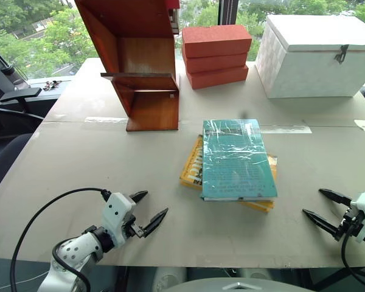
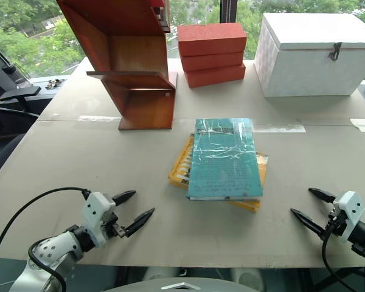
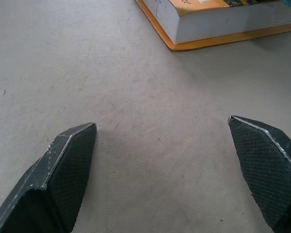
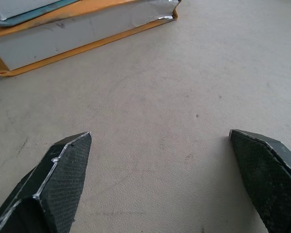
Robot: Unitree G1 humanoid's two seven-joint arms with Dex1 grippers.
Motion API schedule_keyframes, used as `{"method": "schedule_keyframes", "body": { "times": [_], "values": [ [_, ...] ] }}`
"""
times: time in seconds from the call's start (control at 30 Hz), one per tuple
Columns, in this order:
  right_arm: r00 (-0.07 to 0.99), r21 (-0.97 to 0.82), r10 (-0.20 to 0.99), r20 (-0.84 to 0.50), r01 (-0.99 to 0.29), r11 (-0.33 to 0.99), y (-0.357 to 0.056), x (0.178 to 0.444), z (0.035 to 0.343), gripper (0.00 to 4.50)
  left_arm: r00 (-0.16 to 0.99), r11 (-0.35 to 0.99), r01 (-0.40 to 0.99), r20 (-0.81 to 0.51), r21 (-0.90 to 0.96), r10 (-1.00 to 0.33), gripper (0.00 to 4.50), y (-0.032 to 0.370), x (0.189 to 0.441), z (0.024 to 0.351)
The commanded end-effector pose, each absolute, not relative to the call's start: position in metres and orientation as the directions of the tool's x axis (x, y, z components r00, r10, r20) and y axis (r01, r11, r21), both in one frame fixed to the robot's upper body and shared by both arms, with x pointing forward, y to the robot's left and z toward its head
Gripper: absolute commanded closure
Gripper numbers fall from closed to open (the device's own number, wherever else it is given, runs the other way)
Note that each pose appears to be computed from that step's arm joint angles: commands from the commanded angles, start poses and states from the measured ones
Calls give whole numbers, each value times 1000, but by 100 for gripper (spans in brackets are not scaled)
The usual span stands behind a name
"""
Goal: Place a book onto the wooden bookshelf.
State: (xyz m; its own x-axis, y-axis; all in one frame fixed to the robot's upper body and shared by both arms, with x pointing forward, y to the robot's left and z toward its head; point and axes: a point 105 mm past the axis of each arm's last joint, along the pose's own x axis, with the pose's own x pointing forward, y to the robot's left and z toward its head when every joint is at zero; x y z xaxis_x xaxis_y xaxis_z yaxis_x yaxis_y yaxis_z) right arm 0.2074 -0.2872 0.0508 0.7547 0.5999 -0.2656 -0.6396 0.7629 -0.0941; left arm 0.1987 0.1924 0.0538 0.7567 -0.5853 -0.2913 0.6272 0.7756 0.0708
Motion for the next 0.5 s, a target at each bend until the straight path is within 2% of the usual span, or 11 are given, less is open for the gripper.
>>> {"method": "schedule_keyframes", "body": {
  "times": [0.03, 0.5],
  "values": [
    [750, -117, 613, -248, -651, 750, -288, 211, 60, 0, 784, 800, 595, -280, 82, -554, 2, 198, 199, 55],
    [740, -117, 623, -253, -662, 740, -288, 215, 68, 0, 765, 777, 625, -252, 74, -592, 2, 189, 204, 54]
  ]
}}
